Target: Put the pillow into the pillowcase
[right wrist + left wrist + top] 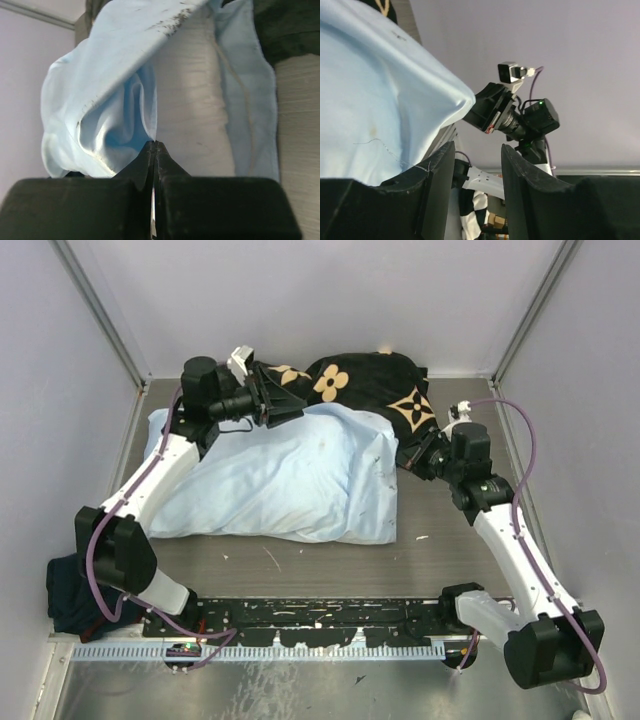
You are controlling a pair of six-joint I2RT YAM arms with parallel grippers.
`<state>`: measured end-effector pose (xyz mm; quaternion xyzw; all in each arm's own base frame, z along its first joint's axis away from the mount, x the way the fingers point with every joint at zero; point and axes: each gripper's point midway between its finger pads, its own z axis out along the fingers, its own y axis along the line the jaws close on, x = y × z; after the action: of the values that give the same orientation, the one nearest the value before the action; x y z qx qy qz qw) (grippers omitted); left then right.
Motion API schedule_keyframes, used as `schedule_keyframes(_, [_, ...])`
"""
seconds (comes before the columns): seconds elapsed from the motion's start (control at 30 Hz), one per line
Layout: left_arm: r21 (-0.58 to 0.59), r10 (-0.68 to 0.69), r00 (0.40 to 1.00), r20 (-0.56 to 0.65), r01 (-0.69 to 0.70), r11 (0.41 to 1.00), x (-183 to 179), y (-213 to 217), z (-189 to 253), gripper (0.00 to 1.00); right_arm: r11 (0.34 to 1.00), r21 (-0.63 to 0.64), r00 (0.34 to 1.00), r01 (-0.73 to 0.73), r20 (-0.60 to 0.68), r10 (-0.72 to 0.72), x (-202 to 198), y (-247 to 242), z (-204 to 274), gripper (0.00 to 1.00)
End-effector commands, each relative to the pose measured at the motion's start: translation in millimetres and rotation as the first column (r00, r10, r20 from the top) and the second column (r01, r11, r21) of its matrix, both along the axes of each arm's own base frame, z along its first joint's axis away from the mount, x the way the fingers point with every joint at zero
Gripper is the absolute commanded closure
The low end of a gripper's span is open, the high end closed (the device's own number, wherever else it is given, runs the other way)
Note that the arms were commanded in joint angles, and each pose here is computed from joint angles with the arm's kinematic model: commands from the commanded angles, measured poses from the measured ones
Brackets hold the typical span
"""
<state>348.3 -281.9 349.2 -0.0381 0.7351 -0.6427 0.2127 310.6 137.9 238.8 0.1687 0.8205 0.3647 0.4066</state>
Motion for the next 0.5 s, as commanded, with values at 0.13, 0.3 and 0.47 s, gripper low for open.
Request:
schedule_keyframes(0.13, [0.096,-0.022,0.995,-0.095,0.031,0.995,-12,6,-57,0.51,0.958,-0.234,0.979,0.163,-0.083,-0.187,-25,-52,-28,0.99])
schedule_keyframes(0.3, [0.084,-0.038,0.995,-0.092,0.046,0.995,-17,6,-58,0.52,0.917,-0.334,0.941,0.217,-0.178,-0.288,-39,-73,-80,0.99])
schedule_keyframes(0.47, [0.078,-0.055,0.994,-0.092,0.062,0.995,-23,7,-59,0.53,0.868,-0.439,0.904,0.230,-0.234,-0.358,-41,-91,-120,0.99])
